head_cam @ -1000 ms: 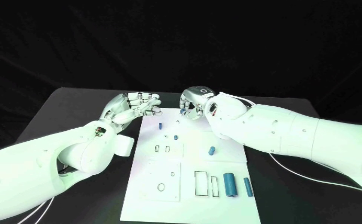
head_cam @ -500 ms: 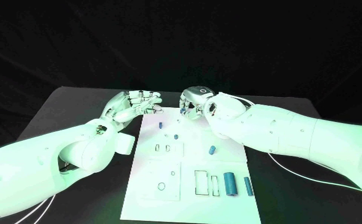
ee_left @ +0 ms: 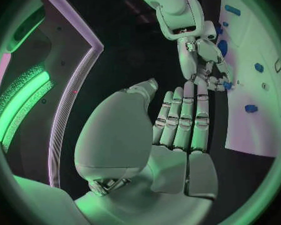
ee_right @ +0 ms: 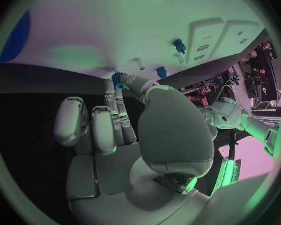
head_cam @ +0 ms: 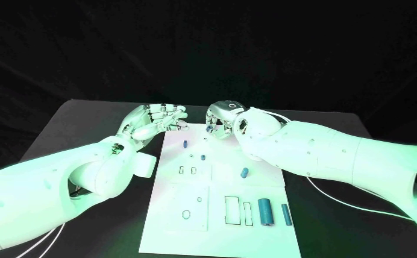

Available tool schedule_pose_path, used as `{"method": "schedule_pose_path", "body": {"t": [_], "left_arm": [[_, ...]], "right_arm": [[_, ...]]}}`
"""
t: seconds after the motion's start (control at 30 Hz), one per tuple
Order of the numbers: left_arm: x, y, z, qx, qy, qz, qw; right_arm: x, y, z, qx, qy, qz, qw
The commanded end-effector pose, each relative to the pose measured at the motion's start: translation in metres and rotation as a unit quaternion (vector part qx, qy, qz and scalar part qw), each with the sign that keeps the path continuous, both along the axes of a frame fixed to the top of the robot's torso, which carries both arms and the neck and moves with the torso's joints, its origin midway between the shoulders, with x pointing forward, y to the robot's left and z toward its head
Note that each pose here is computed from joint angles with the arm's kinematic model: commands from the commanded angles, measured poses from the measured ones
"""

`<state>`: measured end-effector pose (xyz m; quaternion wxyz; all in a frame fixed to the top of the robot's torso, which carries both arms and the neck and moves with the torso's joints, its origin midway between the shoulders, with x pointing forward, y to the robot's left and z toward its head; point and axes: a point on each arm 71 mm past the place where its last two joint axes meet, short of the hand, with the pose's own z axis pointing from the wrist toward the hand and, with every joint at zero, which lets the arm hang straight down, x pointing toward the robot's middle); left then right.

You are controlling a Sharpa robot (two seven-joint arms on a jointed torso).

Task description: Assemble the parts on the task board

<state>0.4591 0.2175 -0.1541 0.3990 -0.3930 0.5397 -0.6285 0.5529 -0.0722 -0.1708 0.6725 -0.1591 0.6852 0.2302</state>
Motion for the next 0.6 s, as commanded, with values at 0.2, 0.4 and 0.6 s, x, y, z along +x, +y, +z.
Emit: {"method": "schedule_pose_path", "body": {"t": [0.2,0.4,0.6], "left_arm": [[0.0000,-0.0028,0.0019,-0.005,-0.002,-0.011,1.000],[0.0001,-0.0029,0.0021,-0.005,-0.002,-0.011,1.000],[0.0004,-0.0027,0.0022,-0.005,-0.002,-0.012,1.000]], "right_arm": [[0.0000,0.0022,-0.0038,-0.009,0.010,0.007,1.000],[0.0014,0.0019,-0.0039,-0.005,0.009,0.005,1.000],[0.0017,0.0012,-0.0026,0.004,0.002,0.006,1.000]]}}
